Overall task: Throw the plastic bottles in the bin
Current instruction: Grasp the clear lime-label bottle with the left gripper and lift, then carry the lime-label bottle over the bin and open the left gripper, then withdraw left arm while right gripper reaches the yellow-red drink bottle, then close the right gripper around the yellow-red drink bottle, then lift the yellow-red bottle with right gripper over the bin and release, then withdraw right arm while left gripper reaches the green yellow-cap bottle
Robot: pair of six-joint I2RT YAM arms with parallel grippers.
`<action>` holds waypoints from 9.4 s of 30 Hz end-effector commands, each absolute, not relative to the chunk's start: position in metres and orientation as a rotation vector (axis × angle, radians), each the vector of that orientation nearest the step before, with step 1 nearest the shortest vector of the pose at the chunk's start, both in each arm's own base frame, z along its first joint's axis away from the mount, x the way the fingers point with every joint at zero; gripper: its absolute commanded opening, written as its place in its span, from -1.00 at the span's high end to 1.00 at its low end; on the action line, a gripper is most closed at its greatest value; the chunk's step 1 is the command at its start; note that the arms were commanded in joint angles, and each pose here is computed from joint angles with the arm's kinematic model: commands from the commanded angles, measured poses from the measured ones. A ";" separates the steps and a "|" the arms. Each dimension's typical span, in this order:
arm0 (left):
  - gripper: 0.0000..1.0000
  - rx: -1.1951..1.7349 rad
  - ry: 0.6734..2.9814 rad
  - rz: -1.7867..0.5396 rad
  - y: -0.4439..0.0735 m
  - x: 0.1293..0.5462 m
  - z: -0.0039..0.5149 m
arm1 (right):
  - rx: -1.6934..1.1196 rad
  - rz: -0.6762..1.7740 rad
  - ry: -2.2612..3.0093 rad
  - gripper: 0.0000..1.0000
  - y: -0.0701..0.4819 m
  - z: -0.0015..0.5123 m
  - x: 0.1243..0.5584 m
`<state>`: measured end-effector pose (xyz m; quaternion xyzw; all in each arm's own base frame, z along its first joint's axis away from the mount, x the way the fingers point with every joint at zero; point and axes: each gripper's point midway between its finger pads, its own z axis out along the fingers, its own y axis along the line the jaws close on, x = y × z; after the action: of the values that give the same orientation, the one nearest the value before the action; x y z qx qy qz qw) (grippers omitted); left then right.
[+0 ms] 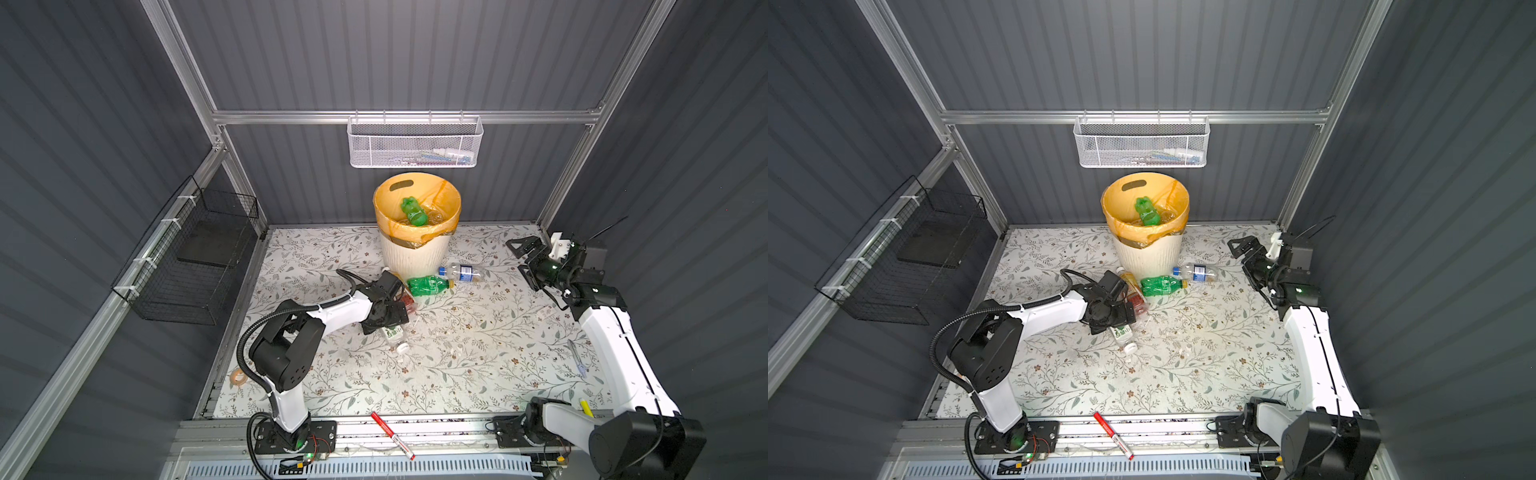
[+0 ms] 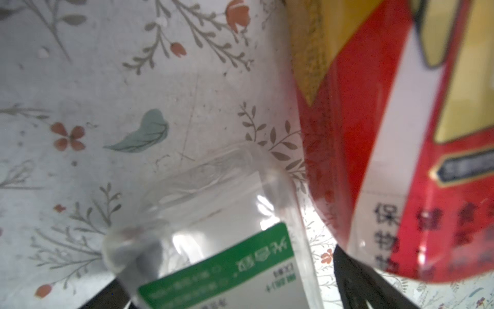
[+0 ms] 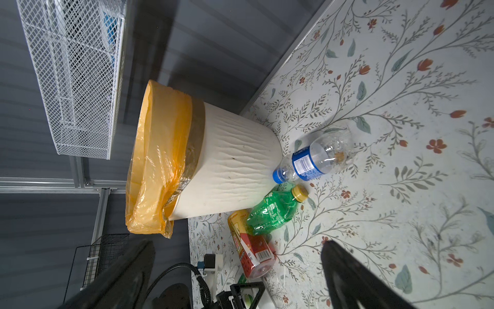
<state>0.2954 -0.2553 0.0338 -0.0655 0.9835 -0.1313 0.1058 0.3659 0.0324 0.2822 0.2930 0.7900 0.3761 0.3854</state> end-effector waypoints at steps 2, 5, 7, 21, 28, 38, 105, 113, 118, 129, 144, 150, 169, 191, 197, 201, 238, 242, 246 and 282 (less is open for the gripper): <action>-0.86 -0.131 2.981 -0.217 -0.228 0.271 0.021 | 0.738 0.998 1.996 -0.98 0.035 0.281 0.367; -0.68 -0.121 3.004 -0.168 -0.216 0.259 0.016 | 0.751 1.026 1.994 -0.98 0.037 0.277 0.369; -0.58 -0.117 3.006 -0.146 -0.209 0.255 0.017 | 0.756 1.038 1.999 -0.98 0.038 0.276 0.369; -0.65 0.022 2.997 -0.114 -0.193 0.257 0.030 | 0.802 1.010 2.038 -0.98 0.037 0.255 0.358; -0.26 0.002 2.984 -0.144 -0.194 0.256 0.031 | 0.799 0.999 2.032 -0.98 0.037 0.256 0.351; -0.16 -0.053 2.919 -0.144 -0.169 0.259 0.046 | 0.800 0.975 2.066 -0.98 0.039 0.247 0.342; -0.99 0.193 1.957 -0.709 -0.233 0.444 0.477 | 0.787 0.907 2.280 -0.98 0.082 0.172 0.316; -0.99 -0.001 1.818 -0.698 -0.211 0.485 0.481 | 0.774 0.876 2.266 -0.98 0.080 0.176 0.303; -0.99 -0.009 1.811 -0.635 -0.192 0.469 0.492 | 0.758 0.829 2.274 -0.98 0.076 0.174 0.305; -0.99 -0.135 2.070 -0.462 -0.116 0.428 0.358 | 0.301 0.593 2.447 -0.98 0.130 0.187 0.309; -0.99 -0.288 2.363 -0.389 -0.065 0.345 0.189 | -0.400 0.361 2.522 -0.98 0.286 0.143 0.337; -0.99 -0.307 2.415 -0.417 -0.064 0.336 0.165 | -0.479 0.298 2.528 -0.90 0.313 0.120 0.359; -0.99 -0.343 2.450 -0.423 -0.058 0.335 0.143 | -0.568 0.210 2.513 -0.59 0.349 0.072 0.384; -1.00 -0.352 2.458 -0.443 -0.060 0.330 0.138 | -0.415 0.342 2.483 -0.20 0.329 0.109 0.348; -0.99 -0.333 2.459 -0.468 -0.064 0.333 0.137 | -0.254 0.374 2.462 -0.20 0.283 0.135 0.317; -0.93 -0.289 2.480 -0.507 -0.071 0.334 0.138 | -0.094 0.372 2.499 -0.18 0.240 0.125 0.292; -0.97 0.296 2.458 -0.418 -0.195 0.296 0.127 | 0.165 0.969 1.918 -0.98 0.174 0.486 0.390; -0.99 0.314 2.470 -0.396 -0.193 0.292 0.123 | 0.213 0.955 1.923 -0.98 0.163 0.471 0.392; -0.99 0.353 2.452 -0.388 -0.199 0.296 0.129 | 0.248 0.927 1.927 -0.98 0.148 0.460 0.386; -0.99 0.946 2.156 -0.125 -0.378 0.398 0.077 | 0.567 0.789 2.186 -0.98 0.056 0.259 0.308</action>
<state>0.3914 -0.3617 0.0708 0.3602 0.8556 -0.0404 0.3695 0.3052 0.0536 0.2544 0.2370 0.8535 0.2968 0.3567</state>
